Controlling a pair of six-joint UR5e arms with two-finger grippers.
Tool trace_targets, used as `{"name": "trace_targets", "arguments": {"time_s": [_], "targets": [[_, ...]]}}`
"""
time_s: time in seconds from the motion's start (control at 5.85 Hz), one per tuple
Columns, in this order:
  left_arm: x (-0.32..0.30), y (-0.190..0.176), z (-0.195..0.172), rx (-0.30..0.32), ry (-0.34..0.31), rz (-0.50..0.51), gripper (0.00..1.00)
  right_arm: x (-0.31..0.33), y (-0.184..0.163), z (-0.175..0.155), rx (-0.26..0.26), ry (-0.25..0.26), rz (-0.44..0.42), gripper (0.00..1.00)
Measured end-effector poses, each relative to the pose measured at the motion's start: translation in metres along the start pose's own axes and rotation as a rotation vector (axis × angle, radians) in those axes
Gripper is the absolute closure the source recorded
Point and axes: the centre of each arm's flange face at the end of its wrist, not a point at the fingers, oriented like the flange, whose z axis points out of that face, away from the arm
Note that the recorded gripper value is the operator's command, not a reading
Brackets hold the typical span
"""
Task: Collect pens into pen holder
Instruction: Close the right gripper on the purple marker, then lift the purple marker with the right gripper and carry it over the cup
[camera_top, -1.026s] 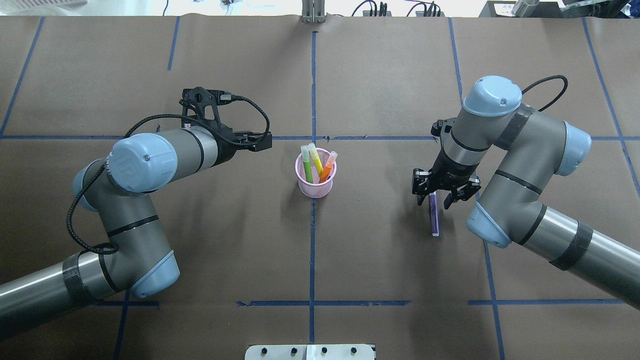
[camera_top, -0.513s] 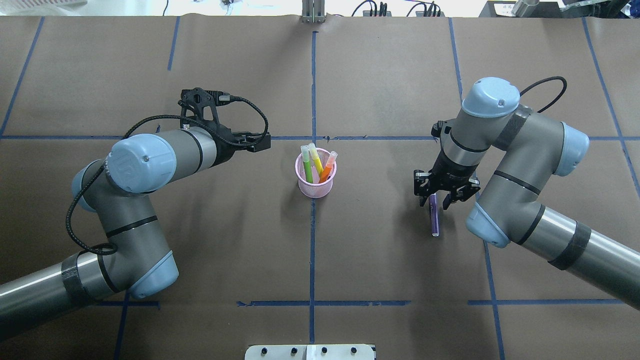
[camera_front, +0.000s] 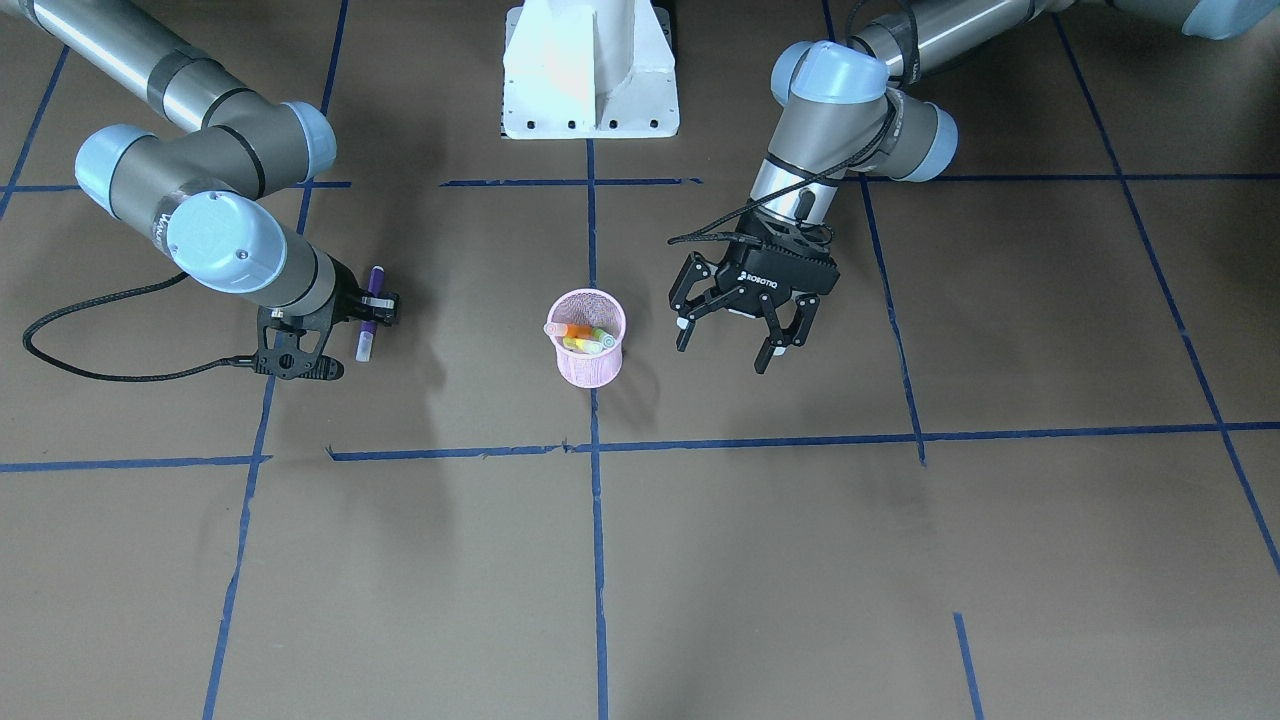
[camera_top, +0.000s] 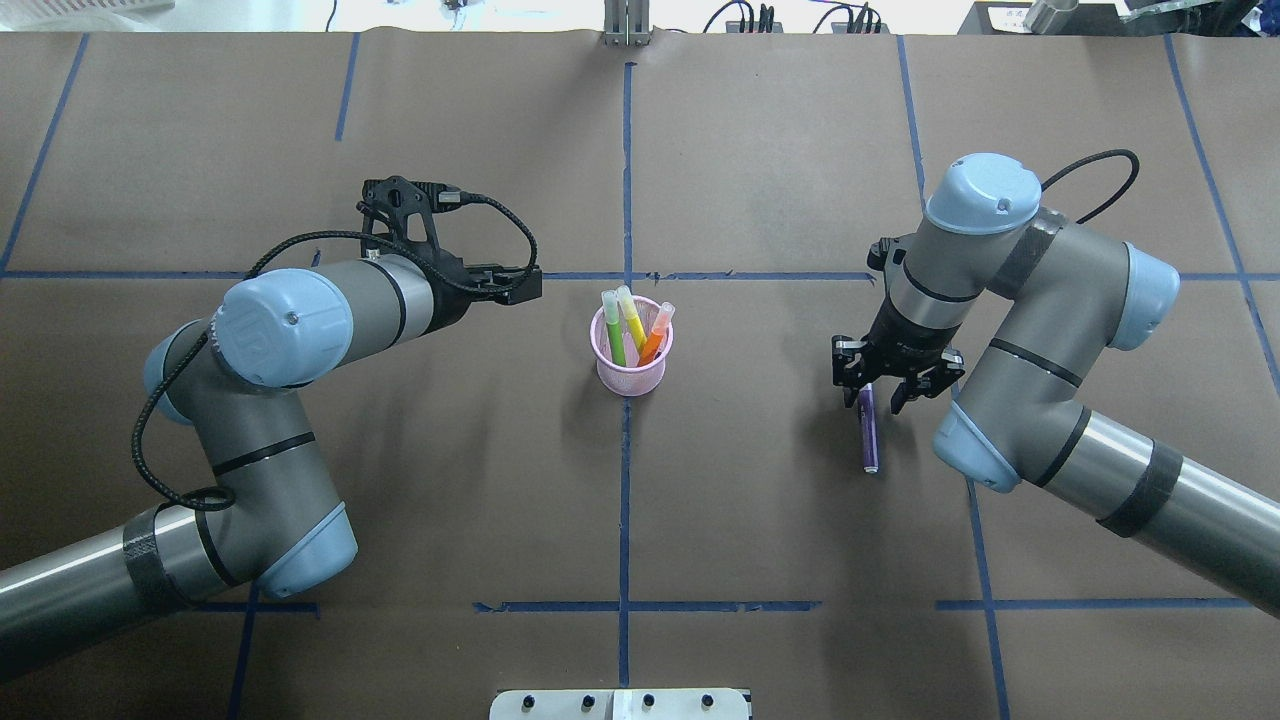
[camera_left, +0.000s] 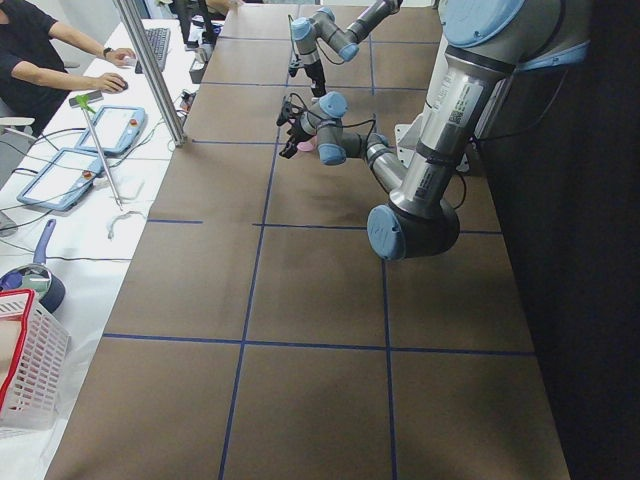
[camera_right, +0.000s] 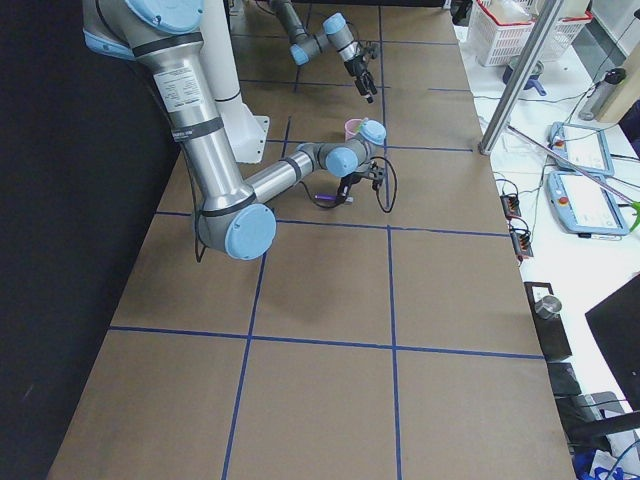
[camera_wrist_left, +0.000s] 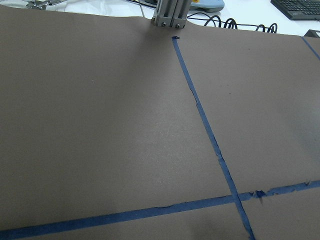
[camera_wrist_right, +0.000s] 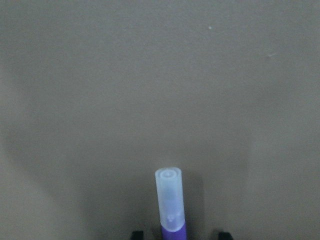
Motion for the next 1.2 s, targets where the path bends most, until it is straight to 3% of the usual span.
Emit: {"name": "trace_targets", "arguments": {"time_s": [0.17,0.51,1.2], "targets": [[0.0,0.0,0.0,0.0,0.0,0.0,0.0,0.0,-0.001,0.001,0.003,0.003,0.001,0.47],[-0.006,0.002,0.001,-0.002,-0.006,0.001,0.0,-0.004,0.001,0.002,0.001,0.003,-0.004,0.97],[-0.013,0.007,0.003,-0.007,-0.015,0.004,0.0,-0.01,0.006,0.004,-0.005,-0.001,-0.015,1.0]]}}
